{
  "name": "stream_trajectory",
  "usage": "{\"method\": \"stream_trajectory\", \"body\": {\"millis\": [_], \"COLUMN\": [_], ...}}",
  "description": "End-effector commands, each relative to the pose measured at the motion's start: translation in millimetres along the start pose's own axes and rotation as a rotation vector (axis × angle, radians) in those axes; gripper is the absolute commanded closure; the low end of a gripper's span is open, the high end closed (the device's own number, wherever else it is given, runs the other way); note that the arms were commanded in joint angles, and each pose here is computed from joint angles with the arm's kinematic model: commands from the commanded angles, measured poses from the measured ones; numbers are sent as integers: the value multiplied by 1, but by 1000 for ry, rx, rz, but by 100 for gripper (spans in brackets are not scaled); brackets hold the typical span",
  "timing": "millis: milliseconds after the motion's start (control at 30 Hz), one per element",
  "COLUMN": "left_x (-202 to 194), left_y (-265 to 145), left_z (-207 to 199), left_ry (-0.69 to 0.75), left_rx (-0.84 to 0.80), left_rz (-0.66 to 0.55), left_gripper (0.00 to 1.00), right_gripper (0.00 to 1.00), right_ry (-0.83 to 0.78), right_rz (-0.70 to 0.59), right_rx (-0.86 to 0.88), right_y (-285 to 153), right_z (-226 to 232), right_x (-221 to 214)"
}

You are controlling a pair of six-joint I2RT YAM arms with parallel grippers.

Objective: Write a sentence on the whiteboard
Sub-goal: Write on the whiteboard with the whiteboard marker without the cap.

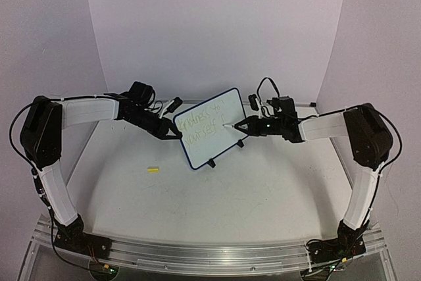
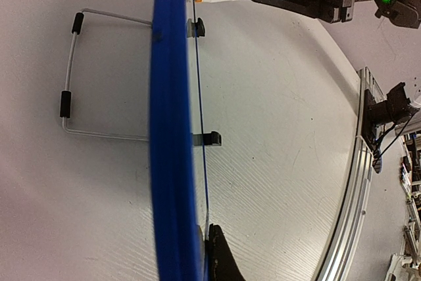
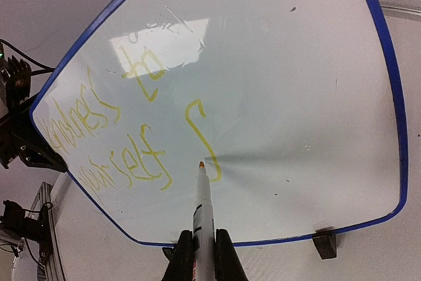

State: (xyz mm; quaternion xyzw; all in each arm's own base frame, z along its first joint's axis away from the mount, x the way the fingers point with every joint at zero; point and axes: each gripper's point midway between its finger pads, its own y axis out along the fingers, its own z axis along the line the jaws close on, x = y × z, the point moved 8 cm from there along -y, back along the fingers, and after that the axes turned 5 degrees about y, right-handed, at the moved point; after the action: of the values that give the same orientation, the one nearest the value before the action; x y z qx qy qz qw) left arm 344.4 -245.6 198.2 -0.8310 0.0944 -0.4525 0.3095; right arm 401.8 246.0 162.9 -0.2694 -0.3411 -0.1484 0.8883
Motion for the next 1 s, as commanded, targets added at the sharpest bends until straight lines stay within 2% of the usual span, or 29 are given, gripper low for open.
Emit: {"method": "stream_trajectory", "body": {"millis": [0,367,967], "left_x": [10,9,9], "left_y": [-3,-1,-1], "left_z": [0,0,1], "left_ry": [34,32,31], "left_rx": [18,17,18], "left_rz": [-15,-12,-10], "left_gripper": [100,100,100], "right_gripper": [100,100,100], "right_ry": [-44,-43,-22], "right_rz": [-26,-38,-114], "right_rx": [10,-6,-133], "right_y": [6,10,2], "right_z": [6,3,-4], "right_x": [13,17,24]}}
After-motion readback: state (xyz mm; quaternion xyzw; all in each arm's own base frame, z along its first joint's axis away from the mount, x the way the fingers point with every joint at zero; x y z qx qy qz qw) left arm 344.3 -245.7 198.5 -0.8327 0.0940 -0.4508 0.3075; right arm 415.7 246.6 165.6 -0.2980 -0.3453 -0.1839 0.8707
